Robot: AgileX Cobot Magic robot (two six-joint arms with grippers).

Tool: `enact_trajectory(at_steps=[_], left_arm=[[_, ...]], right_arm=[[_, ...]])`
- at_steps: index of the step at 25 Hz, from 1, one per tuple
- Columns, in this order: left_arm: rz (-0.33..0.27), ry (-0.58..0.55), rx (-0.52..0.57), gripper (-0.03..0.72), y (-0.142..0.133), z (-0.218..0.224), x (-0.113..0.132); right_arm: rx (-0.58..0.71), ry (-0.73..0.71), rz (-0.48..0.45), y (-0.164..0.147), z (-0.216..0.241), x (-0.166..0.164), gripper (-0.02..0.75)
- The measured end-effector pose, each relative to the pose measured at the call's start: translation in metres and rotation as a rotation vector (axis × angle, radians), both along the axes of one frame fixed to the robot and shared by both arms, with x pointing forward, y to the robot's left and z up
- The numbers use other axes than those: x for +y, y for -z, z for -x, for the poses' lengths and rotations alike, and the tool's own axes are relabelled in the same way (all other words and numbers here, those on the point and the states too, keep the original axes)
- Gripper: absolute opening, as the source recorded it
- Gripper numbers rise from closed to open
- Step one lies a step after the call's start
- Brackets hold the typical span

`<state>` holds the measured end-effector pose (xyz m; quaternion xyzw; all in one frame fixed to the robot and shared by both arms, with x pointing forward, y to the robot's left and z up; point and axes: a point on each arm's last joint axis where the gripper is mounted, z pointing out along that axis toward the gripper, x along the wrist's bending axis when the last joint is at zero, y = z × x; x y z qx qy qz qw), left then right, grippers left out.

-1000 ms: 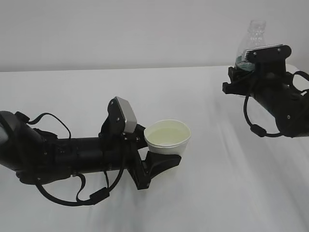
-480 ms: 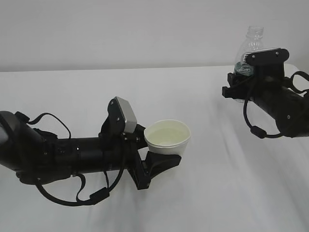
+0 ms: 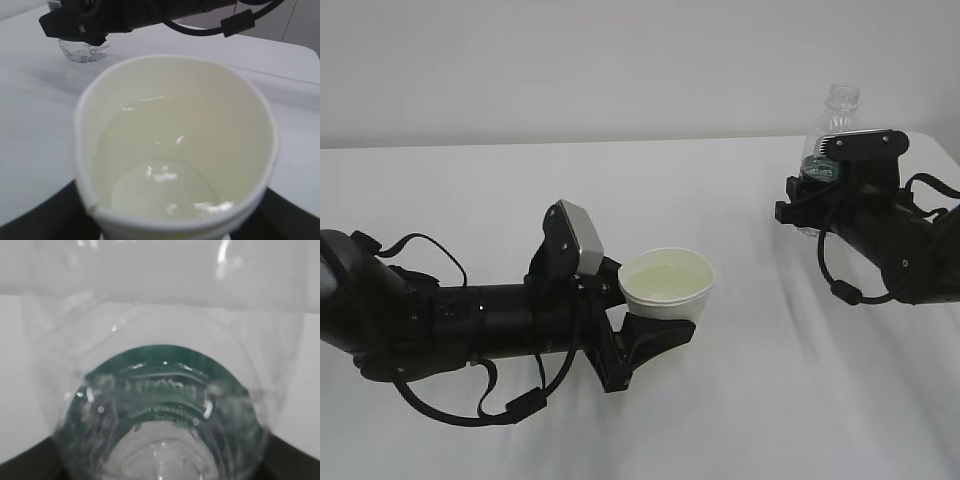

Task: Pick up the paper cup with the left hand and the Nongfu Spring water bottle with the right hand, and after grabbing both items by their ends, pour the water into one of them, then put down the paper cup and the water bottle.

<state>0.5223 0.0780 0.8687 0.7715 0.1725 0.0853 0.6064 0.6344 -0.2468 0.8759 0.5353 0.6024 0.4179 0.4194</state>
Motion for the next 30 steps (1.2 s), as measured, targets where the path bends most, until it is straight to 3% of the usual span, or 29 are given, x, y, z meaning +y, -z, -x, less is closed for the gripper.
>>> enact_trajectory(at_steps=[13,21,30], left_arm=[[0.0,-0.001,0.0,0.483,0.0,0.0,0.0],[0.001,-0.004,0.001,0.483,0.0,0.0,0.0],[0.016,-0.091,0.007,0.483,-0.001,-0.007,0.003]], right_arm=[[-0.042,-0.014,0.011,0.02,0.0,0.001,0.466],[-0.09,-0.012,0.009,0.016,-0.001,0.001,0.466],[-0.096,-0.011,0.007,0.015,-0.002,0.001,0.466]])
